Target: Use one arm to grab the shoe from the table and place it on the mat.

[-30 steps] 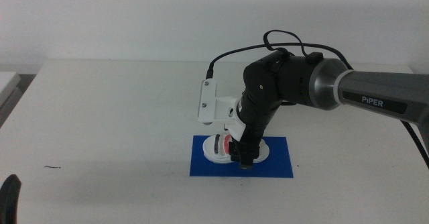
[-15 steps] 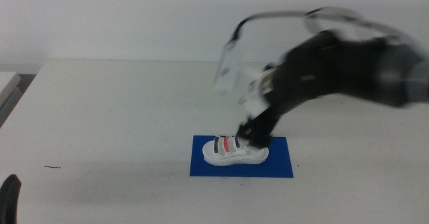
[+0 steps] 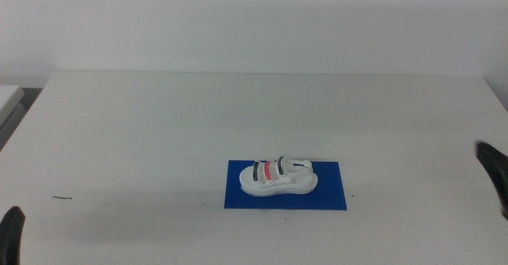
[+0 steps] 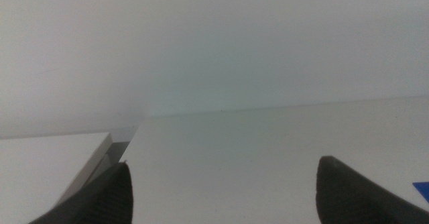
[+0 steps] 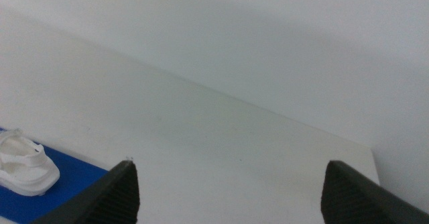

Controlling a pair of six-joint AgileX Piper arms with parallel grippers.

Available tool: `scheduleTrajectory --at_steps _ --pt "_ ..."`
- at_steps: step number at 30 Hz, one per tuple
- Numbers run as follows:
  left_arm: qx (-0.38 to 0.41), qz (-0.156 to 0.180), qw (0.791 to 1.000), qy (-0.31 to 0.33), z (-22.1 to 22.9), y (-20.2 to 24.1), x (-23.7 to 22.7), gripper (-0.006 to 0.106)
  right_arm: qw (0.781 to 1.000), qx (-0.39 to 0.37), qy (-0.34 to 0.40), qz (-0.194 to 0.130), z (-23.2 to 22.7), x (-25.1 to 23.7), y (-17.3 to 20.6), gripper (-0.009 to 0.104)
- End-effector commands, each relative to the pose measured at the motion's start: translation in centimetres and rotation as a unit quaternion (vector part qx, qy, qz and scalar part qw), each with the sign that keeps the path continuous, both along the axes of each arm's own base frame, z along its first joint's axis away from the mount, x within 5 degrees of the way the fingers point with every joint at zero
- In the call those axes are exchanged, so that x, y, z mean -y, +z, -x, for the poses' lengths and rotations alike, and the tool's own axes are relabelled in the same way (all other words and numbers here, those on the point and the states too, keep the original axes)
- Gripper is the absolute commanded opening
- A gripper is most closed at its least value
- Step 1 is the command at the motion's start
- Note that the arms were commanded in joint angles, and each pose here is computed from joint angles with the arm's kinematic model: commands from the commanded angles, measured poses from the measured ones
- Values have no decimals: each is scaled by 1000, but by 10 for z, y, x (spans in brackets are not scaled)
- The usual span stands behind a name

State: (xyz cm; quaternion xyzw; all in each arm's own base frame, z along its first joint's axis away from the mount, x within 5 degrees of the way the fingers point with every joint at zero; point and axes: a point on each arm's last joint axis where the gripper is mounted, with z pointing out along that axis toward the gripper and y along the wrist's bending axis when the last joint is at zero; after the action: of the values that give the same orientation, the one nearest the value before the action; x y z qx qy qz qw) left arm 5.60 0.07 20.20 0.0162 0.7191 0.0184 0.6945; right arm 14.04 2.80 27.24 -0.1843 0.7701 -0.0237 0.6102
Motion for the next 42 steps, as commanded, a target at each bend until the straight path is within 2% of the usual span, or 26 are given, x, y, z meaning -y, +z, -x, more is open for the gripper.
scheduleTrajectory --at_steps 1,5,16,19,33,42 --pt "3 3 1000 -1 0 1 0 94 999 34 -18 -26 21 8 -12 80" --pt "3 3 1000 -1 0 1 0 94 996 58 -26 -54 44 12 -28 80" --pt "3 3 1000 -1 0 1 0 94 989 128 -23 -67 79 18 -62 80" --pt "3 3 1000 -1 0 1 0 94 986 150 -22 -71 84 19 -61 80" --pt "3 3 1000 -1 0 1 0 94 994 90 -27 -59 85 20 -72 80" --pt "3 3 1000 -1 0 1 0 94 993 90 -27 -69 85 19 -72 80"
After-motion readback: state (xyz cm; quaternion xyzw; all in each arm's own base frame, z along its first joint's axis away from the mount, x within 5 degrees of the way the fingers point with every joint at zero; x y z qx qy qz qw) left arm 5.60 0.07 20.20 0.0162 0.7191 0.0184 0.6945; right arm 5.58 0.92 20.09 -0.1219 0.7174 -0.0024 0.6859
